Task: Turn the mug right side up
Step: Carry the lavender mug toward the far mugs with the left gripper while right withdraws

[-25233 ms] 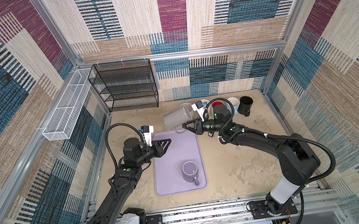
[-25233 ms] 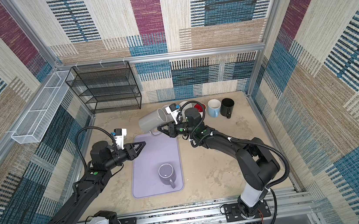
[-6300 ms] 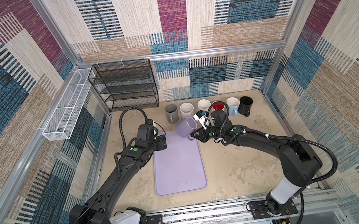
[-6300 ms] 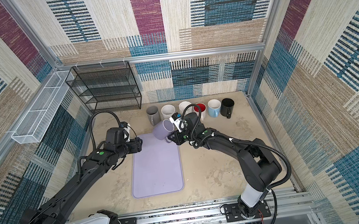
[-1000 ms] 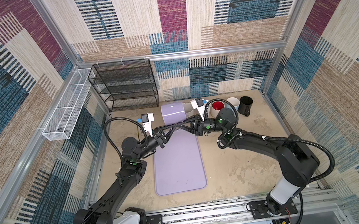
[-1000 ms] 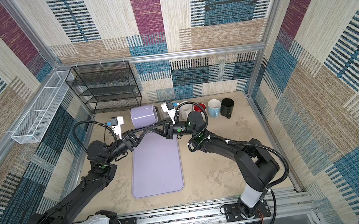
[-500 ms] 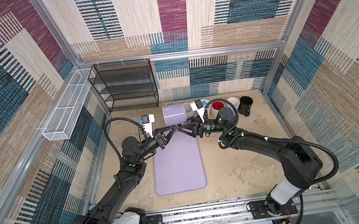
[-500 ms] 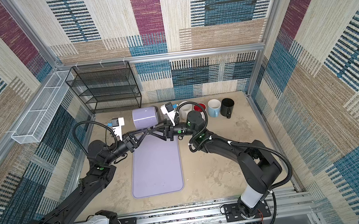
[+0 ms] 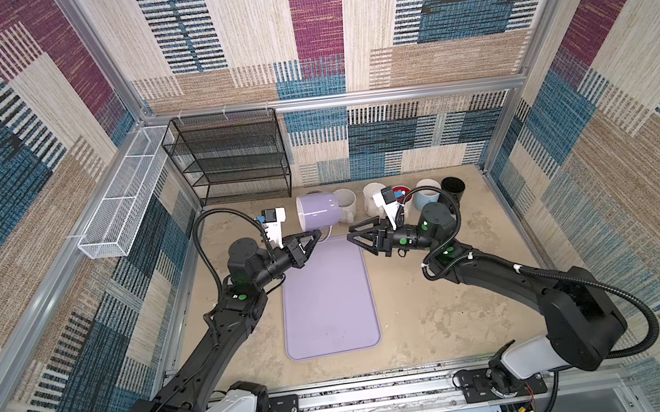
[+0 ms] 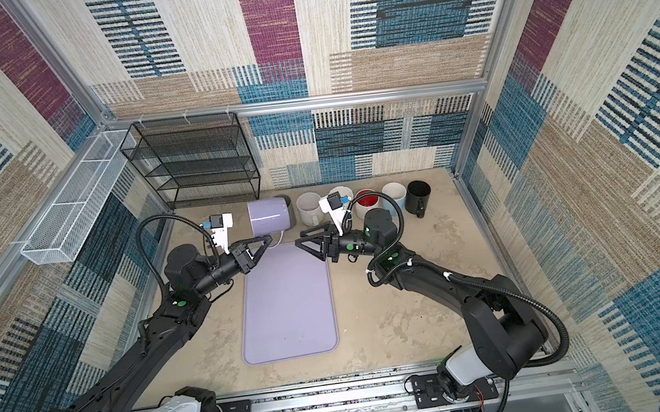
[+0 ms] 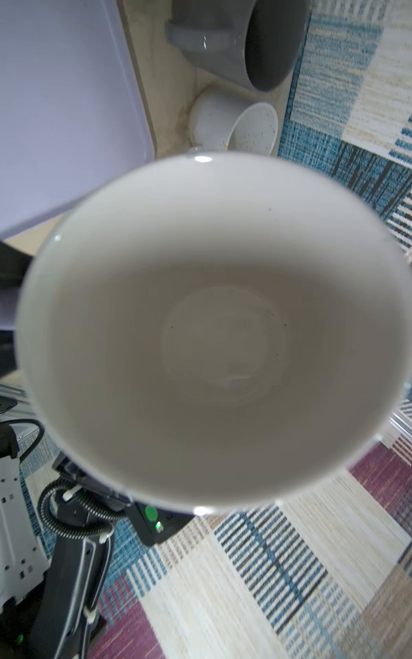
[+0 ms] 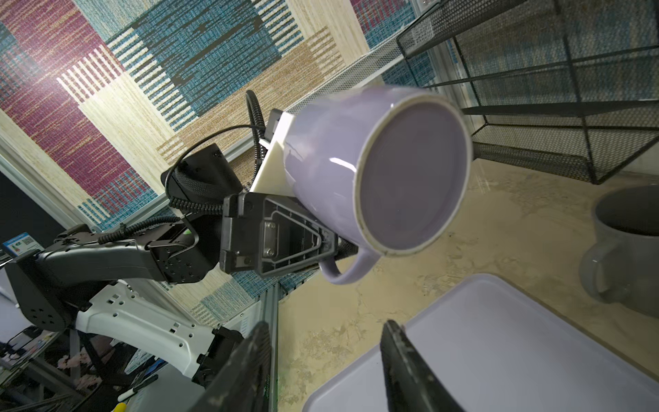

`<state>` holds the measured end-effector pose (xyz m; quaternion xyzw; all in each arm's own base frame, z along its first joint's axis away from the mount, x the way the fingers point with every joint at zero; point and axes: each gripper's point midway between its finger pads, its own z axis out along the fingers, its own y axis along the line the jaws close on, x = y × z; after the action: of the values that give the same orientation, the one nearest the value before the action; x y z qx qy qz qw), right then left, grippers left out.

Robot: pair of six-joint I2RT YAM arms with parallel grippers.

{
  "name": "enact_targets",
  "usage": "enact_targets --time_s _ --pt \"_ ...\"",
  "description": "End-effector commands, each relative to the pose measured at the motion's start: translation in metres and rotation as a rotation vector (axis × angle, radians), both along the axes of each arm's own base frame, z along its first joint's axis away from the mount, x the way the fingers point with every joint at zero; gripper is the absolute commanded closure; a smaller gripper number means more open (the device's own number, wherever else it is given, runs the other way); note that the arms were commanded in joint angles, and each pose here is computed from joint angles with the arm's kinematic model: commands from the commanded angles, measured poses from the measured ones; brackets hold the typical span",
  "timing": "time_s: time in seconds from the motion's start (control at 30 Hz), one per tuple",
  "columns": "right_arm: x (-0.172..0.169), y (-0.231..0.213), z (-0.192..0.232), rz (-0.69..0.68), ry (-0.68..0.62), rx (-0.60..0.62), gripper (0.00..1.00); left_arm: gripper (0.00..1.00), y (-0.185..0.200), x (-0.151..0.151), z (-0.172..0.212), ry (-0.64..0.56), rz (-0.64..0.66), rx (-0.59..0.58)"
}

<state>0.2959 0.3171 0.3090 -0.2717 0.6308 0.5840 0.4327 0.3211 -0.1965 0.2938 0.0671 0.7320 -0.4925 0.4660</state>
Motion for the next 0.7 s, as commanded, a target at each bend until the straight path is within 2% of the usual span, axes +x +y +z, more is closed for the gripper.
enact_targets --time_s 0.0,0.37,0.67 --pt "0.002 -0.01 -0.001 -0.045 -0.014 -0.009 0.47 1.0 0.014 0.012 -0.012 0.016 0.097 0.113" --pt "0.0 -0.023 -0.012 -0.087 -0.001 -0.036 0.47 1.0 0.053 0.036 -0.059 0.182 0.302 0.399" --pt "-0.003 -0.027 -0.023 -0.101 0.023 -0.041 0.48 1.0 0.073 0.058 -0.084 0.27 0.382 0.594"
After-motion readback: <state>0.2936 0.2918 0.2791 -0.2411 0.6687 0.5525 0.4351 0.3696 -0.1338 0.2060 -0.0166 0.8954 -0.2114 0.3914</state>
